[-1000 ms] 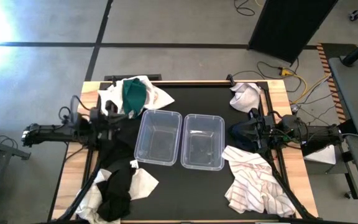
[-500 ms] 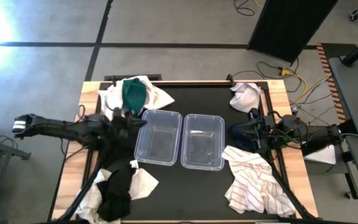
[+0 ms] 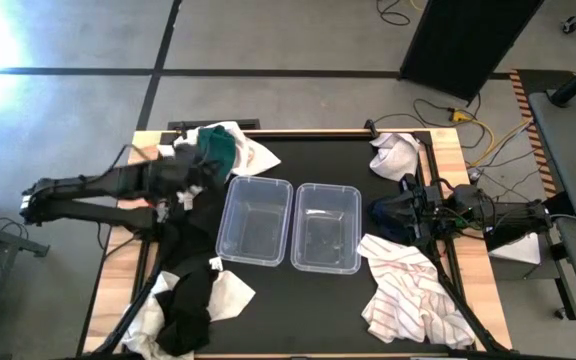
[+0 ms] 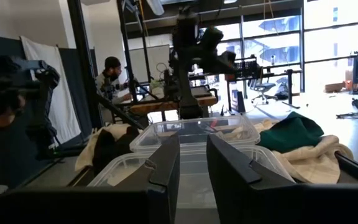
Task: Sort towels by color in basket
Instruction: Put the green towel into the left transparent bin
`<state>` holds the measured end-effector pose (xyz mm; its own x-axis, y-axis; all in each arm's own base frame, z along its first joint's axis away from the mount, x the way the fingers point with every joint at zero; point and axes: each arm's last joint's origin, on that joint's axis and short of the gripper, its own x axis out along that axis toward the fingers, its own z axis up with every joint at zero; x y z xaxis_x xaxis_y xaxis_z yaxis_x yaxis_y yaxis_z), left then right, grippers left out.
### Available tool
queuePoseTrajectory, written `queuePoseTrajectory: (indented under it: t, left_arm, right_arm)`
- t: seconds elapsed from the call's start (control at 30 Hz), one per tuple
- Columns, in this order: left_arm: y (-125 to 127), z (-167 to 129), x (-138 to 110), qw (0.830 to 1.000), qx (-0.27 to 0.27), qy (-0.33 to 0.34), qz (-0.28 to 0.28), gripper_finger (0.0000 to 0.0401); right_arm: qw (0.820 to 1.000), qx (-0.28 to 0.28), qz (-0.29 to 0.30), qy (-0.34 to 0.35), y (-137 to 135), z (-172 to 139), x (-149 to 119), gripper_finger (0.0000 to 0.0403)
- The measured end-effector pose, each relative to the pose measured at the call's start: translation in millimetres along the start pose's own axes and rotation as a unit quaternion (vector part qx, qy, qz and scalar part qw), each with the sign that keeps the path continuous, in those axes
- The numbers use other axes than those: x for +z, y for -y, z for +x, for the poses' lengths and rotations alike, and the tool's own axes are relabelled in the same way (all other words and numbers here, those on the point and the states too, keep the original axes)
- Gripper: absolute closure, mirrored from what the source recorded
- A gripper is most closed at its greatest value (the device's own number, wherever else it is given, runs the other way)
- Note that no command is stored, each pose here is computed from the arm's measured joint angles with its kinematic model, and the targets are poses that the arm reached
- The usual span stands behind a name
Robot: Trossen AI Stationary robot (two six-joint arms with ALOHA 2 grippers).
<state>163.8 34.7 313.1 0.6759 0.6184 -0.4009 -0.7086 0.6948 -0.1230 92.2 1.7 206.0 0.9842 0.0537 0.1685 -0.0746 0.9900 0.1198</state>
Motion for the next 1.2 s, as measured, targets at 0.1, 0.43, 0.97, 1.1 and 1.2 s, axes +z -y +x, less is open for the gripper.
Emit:
queuePoseTrajectory:
  t: [0.1, 0.43, 0.97, 1.1, 1.2]
  left_arm:
    - [-14, 6, 16, 0.997, 0.07, -0.031, -0.031, 0.0401]
    - [-73, 68, 15, 0.973, 0.167, -0.139, -0.081, 0.0401]
    - [-148, 133, -11, 0.933, 0.214, -0.252, -0.145, 0.0313]
    - [-156, 146, -17, 0.924, 0.224, -0.277, -0.139, 0.0242]
    - [-163, 155, -20, 0.916, 0.242, -0.289, -0.14, 0.0193]
  right_arm:
    - [1.0, 0.0, 0.0, 0.0, 0, 0, 0, 0.0323]
    - [1.0, 0.0, 0.0, 0.0, 0, 0, 0, 0.0306]
    - [1.0, 0.0, 0.0, 0.0, 0, 0, 0, 0.0335]
    - [1.0, 0.0, 0.0, 0.0, 0, 0, 0, 0.0341]
    - [1.0, 0.0, 0.0, 0.0, 0, 0, 0, 0.0342]
